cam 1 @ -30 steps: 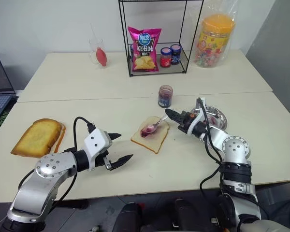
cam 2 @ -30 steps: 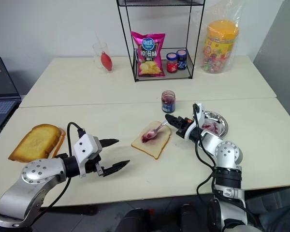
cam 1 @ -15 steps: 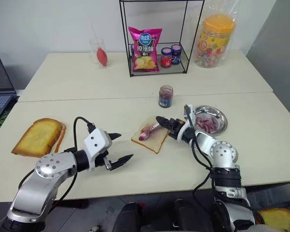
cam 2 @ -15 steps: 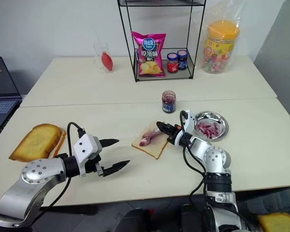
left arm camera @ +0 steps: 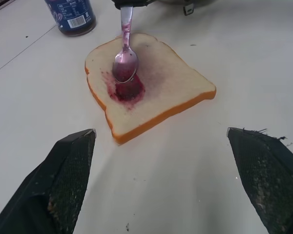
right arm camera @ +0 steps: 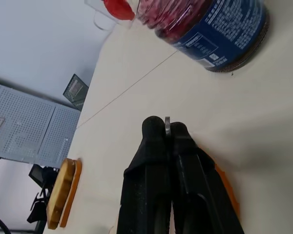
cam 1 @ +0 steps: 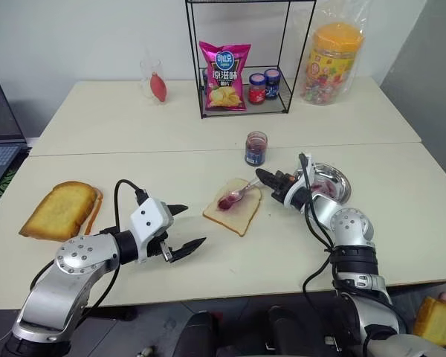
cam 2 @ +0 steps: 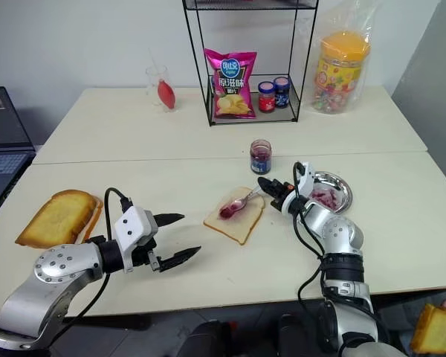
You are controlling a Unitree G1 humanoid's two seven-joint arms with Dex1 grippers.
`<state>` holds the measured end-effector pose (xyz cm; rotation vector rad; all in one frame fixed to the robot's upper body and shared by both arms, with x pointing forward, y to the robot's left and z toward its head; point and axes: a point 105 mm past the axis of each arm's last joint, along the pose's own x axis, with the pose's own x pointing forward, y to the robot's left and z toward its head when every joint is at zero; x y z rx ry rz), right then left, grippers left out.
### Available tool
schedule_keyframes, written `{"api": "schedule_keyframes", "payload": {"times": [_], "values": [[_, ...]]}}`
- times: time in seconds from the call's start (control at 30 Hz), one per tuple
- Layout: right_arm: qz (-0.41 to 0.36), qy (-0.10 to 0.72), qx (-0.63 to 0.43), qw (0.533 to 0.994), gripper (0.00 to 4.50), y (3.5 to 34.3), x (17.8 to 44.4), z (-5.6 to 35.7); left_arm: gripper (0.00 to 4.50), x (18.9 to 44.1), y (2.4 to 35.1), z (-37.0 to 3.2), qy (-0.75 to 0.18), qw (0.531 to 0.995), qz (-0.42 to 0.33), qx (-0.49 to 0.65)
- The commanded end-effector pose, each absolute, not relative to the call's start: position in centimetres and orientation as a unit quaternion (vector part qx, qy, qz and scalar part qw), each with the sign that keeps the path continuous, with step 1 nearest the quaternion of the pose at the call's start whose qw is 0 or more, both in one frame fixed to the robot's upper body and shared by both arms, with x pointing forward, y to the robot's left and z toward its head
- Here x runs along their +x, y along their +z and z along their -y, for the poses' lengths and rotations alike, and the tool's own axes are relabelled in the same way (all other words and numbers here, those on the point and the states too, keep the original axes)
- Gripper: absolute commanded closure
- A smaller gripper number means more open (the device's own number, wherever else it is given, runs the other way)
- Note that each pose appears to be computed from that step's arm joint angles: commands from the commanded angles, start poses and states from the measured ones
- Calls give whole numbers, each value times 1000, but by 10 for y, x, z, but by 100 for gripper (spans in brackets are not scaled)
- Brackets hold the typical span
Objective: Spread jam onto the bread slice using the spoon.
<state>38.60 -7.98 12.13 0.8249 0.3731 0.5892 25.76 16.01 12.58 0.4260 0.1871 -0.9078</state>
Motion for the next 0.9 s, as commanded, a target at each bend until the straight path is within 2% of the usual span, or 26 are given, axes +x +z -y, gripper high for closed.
{"api": "schedule_keyframes", "payload": {"times": [0.03, 0.23, 0.4, 0.6, 0.77, 0.9], "values": [[-149, 262, 403, 864, 449, 137, 394, 97, 0, 260, 134, -155, -438, 871, -70, 209], [-114, 275, 424, 855, 449, 168, 390, 112, 0, 263, 139, -154, -438, 874, -61, 202], [-95, 281, 429, 853, 449, 180, 381, 120, 0, 266, 148, -150, -442, 873, -46, 203], [-54, 269, 427, 861, 449, 198, 374, 140, 0, 263, 158, -139, -486, 845, -54, 216], [-14, 205, 408, 890, 449, 208, 366, 196, 0, 270, 188, -104, -535, 808, -18, 248], [-9, 156, 394, 906, 449, 202, 359, 232, 0, 275, 195, -80, -555, 788, -12, 265]]}}
